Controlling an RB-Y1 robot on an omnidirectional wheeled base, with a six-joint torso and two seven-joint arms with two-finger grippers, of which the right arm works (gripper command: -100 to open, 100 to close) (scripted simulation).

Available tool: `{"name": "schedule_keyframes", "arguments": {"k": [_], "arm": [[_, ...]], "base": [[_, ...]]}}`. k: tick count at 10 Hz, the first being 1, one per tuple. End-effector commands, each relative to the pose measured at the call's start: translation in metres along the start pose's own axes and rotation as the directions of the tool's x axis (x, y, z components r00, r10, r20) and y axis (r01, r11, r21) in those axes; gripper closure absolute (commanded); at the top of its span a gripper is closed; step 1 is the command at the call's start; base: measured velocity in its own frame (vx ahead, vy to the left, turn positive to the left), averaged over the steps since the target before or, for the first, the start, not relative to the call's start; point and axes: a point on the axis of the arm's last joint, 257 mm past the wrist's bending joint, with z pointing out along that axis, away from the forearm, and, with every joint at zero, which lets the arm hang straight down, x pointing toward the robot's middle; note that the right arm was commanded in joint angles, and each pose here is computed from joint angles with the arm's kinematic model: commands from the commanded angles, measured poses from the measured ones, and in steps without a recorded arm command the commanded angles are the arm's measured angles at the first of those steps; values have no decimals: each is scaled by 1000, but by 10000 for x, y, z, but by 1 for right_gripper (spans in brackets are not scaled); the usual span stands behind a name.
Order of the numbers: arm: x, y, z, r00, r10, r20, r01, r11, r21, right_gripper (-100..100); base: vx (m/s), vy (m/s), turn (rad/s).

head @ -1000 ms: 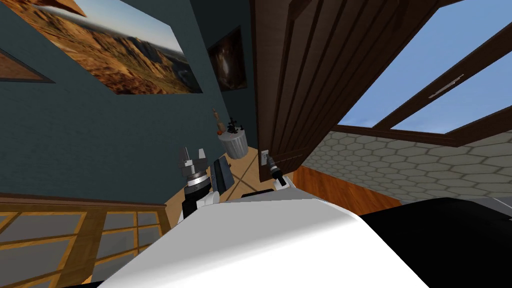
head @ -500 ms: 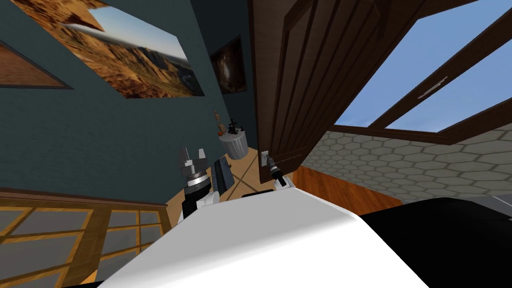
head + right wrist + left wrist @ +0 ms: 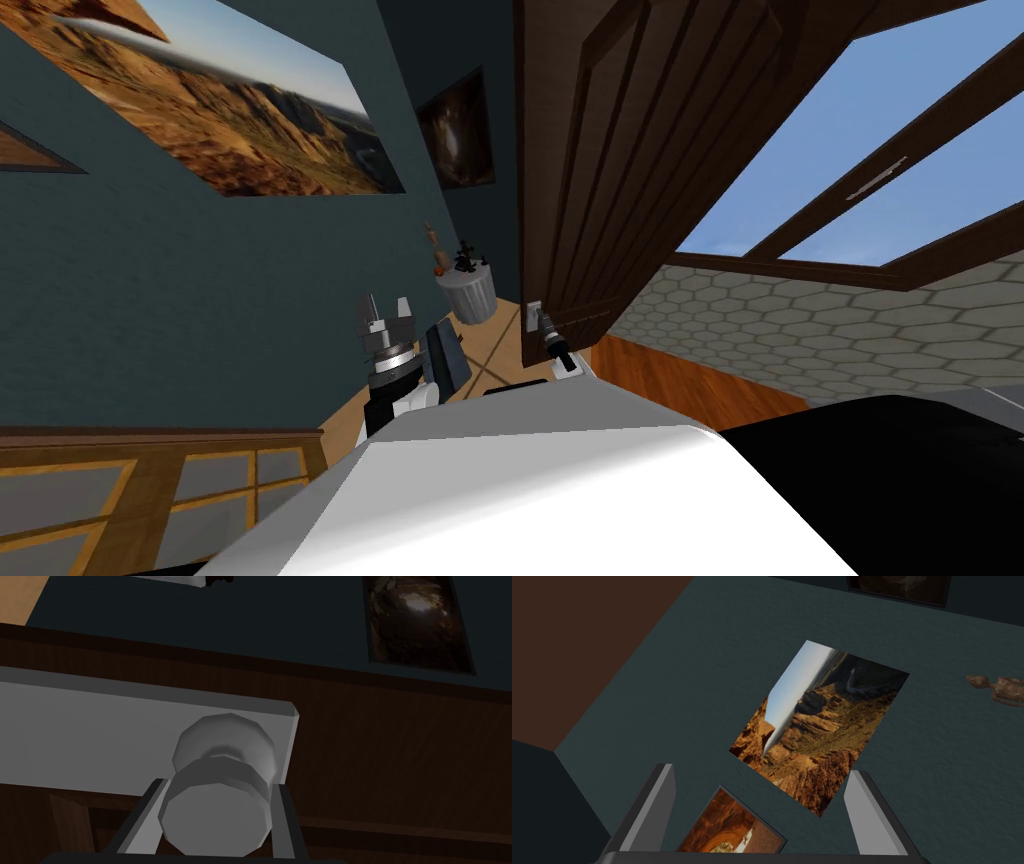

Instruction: Push the door open

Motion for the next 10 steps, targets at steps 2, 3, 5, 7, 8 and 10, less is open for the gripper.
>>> {"name": "schedule_keyframes", "arguments": {"k": [2, 3, 5, 7, 8, 10], "arm": [[-182, 54, 17, 999, 5, 40, -5, 1000, -7, 100], [-225, 59, 21, 998, 13, 54, -12, 1000, -7, 100], [-299, 70, 30, 996, 35, 85, -34, 999, -10, 100], [-301, 69, 29, 995, 38, 90, -37, 999, -7, 100], [-481, 75, 16, 994, 16, 108, -15, 1000, -8, 100], [-611, 68, 1, 992, 3, 124, -3, 1000, -5, 100]], "base": [[218, 159, -102], [212, 112, -73], [197, 104, -84], [111, 95, -66], [144, 40, -53], [188, 112, -85]]}}
